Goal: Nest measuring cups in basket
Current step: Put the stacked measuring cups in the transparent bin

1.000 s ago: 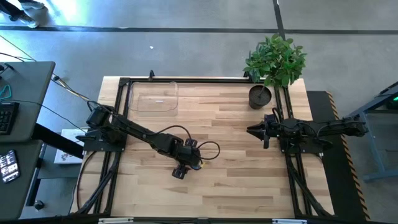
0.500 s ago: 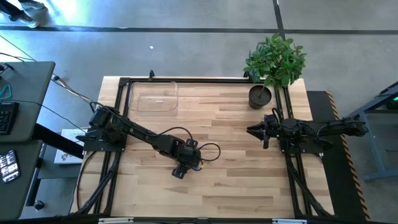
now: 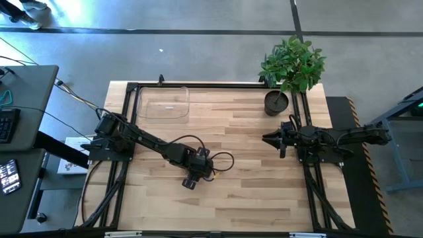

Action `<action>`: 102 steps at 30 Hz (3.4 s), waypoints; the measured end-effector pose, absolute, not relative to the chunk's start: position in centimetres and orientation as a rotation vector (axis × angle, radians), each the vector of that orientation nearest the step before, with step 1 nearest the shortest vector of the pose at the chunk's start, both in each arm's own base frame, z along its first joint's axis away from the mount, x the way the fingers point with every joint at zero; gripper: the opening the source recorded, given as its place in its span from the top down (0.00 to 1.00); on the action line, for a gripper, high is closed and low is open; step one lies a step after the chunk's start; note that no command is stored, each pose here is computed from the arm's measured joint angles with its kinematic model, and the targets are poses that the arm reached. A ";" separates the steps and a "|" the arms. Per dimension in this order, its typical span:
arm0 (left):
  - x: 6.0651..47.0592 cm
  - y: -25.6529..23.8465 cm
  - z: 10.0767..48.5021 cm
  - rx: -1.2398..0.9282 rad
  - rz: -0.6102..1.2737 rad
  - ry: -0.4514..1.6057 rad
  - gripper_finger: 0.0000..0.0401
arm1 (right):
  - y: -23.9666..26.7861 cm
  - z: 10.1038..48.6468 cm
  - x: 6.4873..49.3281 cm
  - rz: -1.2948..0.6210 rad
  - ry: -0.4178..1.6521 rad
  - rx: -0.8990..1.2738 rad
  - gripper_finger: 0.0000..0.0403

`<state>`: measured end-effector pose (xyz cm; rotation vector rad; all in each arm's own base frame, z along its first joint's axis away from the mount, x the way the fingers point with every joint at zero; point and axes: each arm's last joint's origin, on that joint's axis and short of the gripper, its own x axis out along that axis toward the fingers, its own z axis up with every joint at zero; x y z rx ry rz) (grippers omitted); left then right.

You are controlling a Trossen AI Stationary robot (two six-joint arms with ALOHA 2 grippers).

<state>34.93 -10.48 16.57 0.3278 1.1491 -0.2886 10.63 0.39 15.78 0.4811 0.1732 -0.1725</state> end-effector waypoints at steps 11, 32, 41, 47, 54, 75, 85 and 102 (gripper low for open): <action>34.8 -10.4 16.5 0.326 -0.287 1.165 0.60 | 0.4 15.8 10.6 -0.172 0.173 0.481 0.81; 34.7 -10.4 16.6 0.320 -0.284 1.178 0.61 | 0.4 15.8 10.6 -0.172 0.173 0.481 0.81; 34.1 -10.2 17.3 0.324 -0.286 1.197 0.61 | 0.4 15.8 10.6 -0.172 0.173 0.481 0.81; 33.7 -10.0 17.8 0.355 -0.273 1.206 0.62 | 0.4 15.8 10.6 -0.172 0.173 0.481 0.81; 33.3 -9.8 17.7 0.381 -0.279 1.251 0.62 | 0.4 15.8 10.6 -0.172 0.173 0.481 0.81; 29.4 -3.3 25.7 0.421 -0.083 1.204 0.63 | 0.4 15.8 10.6 -0.172 0.172 0.481 0.81; 27.1 4.1 28.4 0.418 0.122 1.199 0.63 | 0.4 15.8 10.6 -0.173 0.172 0.481 0.81; 22.2 17.4 27.8 0.221 0.358 1.249 0.63 | 0.4 15.8 10.6 -0.172 0.172 0.481 0.81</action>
